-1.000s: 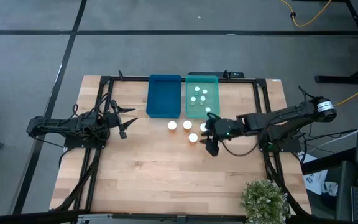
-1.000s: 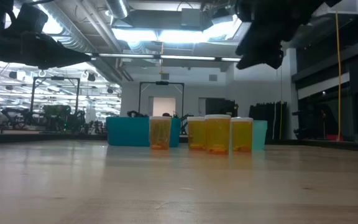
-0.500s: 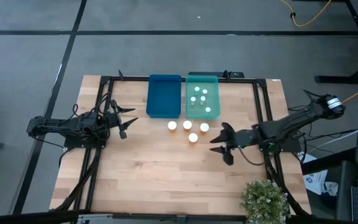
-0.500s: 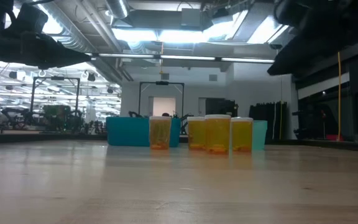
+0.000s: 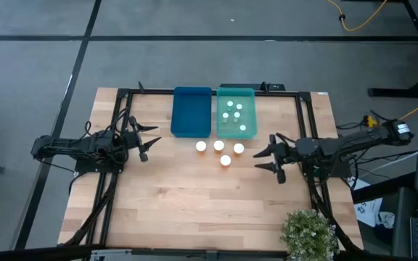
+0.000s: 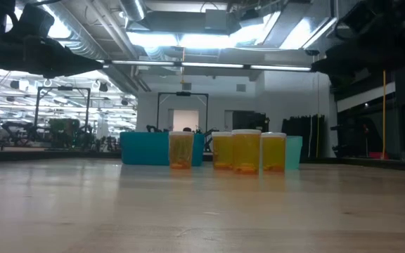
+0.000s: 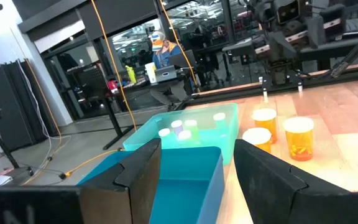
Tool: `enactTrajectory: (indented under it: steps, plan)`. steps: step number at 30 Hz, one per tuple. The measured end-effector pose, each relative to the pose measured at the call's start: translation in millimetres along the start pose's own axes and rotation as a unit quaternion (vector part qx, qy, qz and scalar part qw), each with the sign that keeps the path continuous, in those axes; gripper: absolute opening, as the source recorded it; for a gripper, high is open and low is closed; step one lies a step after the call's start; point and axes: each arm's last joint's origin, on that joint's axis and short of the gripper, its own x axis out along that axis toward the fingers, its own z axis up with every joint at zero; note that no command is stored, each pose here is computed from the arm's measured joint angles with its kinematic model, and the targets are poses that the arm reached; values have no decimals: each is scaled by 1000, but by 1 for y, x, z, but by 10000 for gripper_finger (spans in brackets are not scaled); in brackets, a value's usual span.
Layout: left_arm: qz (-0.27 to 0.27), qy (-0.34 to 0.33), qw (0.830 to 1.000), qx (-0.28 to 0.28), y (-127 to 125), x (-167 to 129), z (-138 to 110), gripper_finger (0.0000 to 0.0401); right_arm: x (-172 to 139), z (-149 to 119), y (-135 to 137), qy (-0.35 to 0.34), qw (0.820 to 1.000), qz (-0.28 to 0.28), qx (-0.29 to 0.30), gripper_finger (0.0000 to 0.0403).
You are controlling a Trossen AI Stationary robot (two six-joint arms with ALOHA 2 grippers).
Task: Pick and place medicine bottles into bin by pill shape (circle, oval)
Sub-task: Put the orange capsule bottle into the blue bin
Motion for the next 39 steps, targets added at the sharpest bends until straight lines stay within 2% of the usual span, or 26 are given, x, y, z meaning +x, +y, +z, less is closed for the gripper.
enactTrajectory:
  steps: [3, 11, 16, 21, 24, 28, 33, 36, 39]
  plan:
    - [0, 0, 1000, -1, 0, 0, 0, 195, -12, -5, -5, -30, 999, -14, -17, 177]
    - [0, 0, 1000, -21, 0, 0, 0, 195, -32, -23, -12, -86, 994, -68, -13, 177]
    - [2, -10, 994, -111, 1, 0, 2, 195, -38, -33, -16, -69, 992, -106, -13, 177]
    - [-4, -79, 982, -171, 4, -1, 16, 195, -42, -35, -17, -65, 991, -115, -15, 177]
    - [-21, -71, 983, -170, 3, 1, 21, 195, -45, -35, -17, -72, 990, -115, -25, 177]
    - [-27, -37, 983, -175, 2, 9, 29, 195, -47, -32, -16, -86, 988, -115, -46, 177]
    - [-44, 22, 987, -154, -5, 28, 45, 195, -47, -32, -16, -86, 988, -116, -58, 177]
    - [-62, 65, 987, -133, -15, 45, 53, 195, -47, -32, -16, -85, 988, -117, -61, 177]
    - [-79, 116, 986, -84, -29, 64, 55, 195, -47, -32, -16, -85, 988, -117, -59, 177]
